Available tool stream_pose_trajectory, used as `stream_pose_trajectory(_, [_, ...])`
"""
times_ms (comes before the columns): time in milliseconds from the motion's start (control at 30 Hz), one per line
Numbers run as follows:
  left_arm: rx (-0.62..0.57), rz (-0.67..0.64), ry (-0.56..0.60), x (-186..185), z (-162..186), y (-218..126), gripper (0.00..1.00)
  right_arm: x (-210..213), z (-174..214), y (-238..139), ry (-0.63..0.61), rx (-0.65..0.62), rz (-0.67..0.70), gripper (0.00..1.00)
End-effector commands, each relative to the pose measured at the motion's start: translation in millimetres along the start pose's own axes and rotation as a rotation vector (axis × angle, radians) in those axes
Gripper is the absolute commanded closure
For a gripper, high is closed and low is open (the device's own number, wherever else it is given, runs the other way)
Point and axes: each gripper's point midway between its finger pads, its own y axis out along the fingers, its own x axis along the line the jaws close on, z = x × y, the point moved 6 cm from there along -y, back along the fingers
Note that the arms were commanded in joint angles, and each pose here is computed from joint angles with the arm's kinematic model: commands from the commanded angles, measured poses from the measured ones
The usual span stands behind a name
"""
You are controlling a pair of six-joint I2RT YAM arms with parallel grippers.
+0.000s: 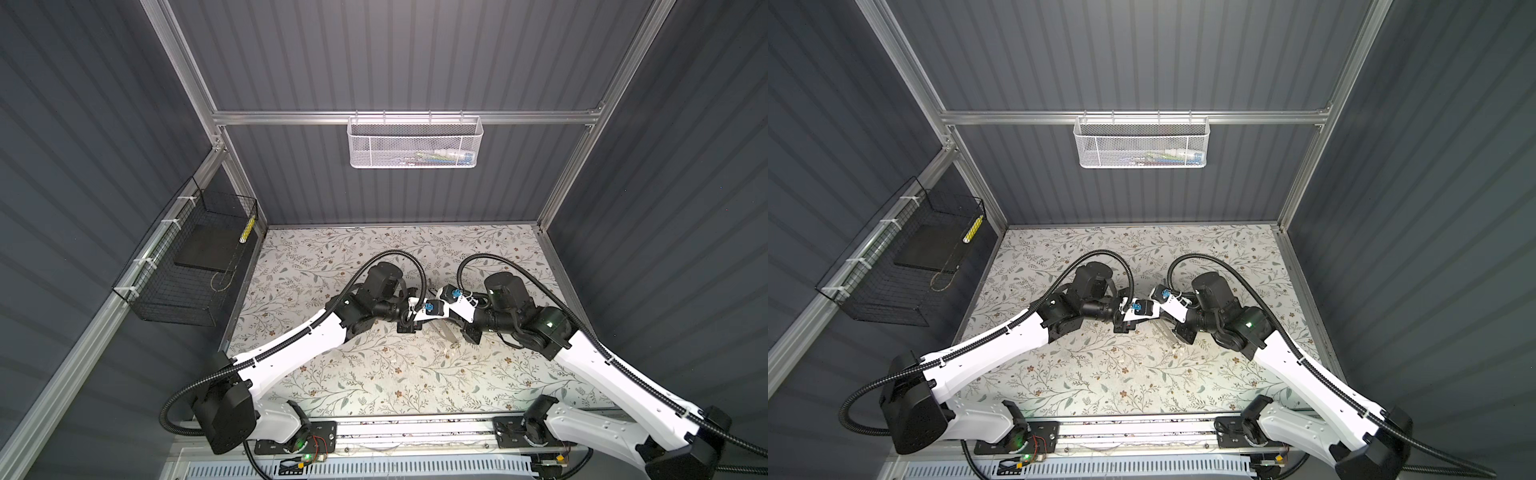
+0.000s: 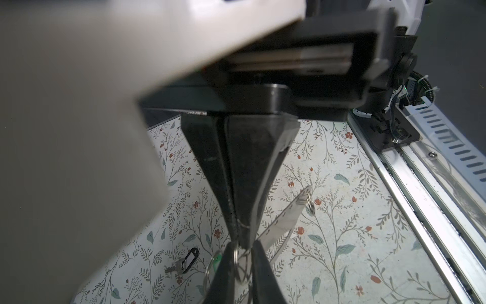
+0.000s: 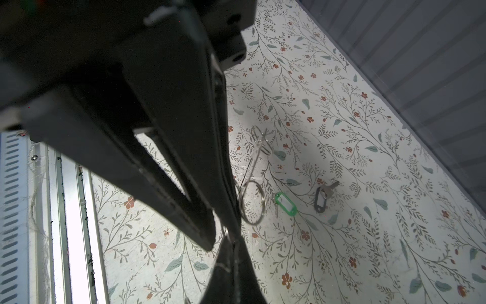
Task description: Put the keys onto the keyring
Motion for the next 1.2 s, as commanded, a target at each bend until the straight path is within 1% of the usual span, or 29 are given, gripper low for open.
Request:
stream_pose_trajectory(0, [0.030,-0.020,-0.071,7,6,-1,0.89,10,-12,-6,-0.082,-0.077,-0.043,1.00])
stream_pose_trajectory(33, [0.033,-0.019,-0.073,8,7,0,0.91,10,-12,-6,-0.083,-0.079,-0.044,1.00])
stream_pose_trajectory(100, [0.027,-0.013,-0.073,8,6,1,0.98,9,-13,-6,-0.082,-0.080,-0.038,1.00])
stream_pose_trajectory(133, [0.022,-0.016,-0.075,8,5,0,1.00,8,-13,-6,-0.080,-0.077,-0.035,1.00])
stream_pose_trajectory(167, [0.018,-0.025,-0.084,9,5,0,1.00,5,-10,-5,-0.075,-0.061,-0.004,1.00])
stream_pose_trajectory(233, [-0.005,-0.044,-0.112,13,5,-3,1.00,1,-5,-6,-0.061,-0.034,0.041,0.91])
stream_pose_trajectory(333, [-0.079,-0.091,-0.181,23,4,-13,1.00,-5,3,-12,-0.014,-0.028,0.121,0.76])
stream_pose_trajectory(400, [-0.108,-0.115,-0.201,27,2,-18,1.00,-6,4,-19,0.045,-0.057,0.160,0.66])
stream_pose_trajectory(500, [-0.130,-0.144,-0.208,29,-1,-22,1.00,-4,3,-29,0.164,-0.129,0.185,0.59])
stream_pose_trajectory(633, [-0.131,-0.201,-0.222,35,-2,-24,1.00,-5,-7,-39,0.338,-0.227,0.188,0.58])
stream_pose_trajectory(700, [-0.143,-0.250,-0.236,40,-3,-27,1.00,-3,-12,-37,0.380,-0.248,0.189,0.58])
stream_pose_trajectory(867, [-0.149,-0.332,-0.254,46,-7,-29,1.00,-7,-22,-24,0.415,-0.249,0.250,0.56])
stream_pose_trajectory(1000, [-0.164,-0.341,-0.243,45,-13,-30,1.00,-14,-25,-14,0.400,-0.206,0.314,0.55])
stream_pose_trajectory(1167, [-0.178,-0.335,-0.236,43,-19,-33,1.00,-20,-25,-17,0.363,-0.175,0.387,0.54])
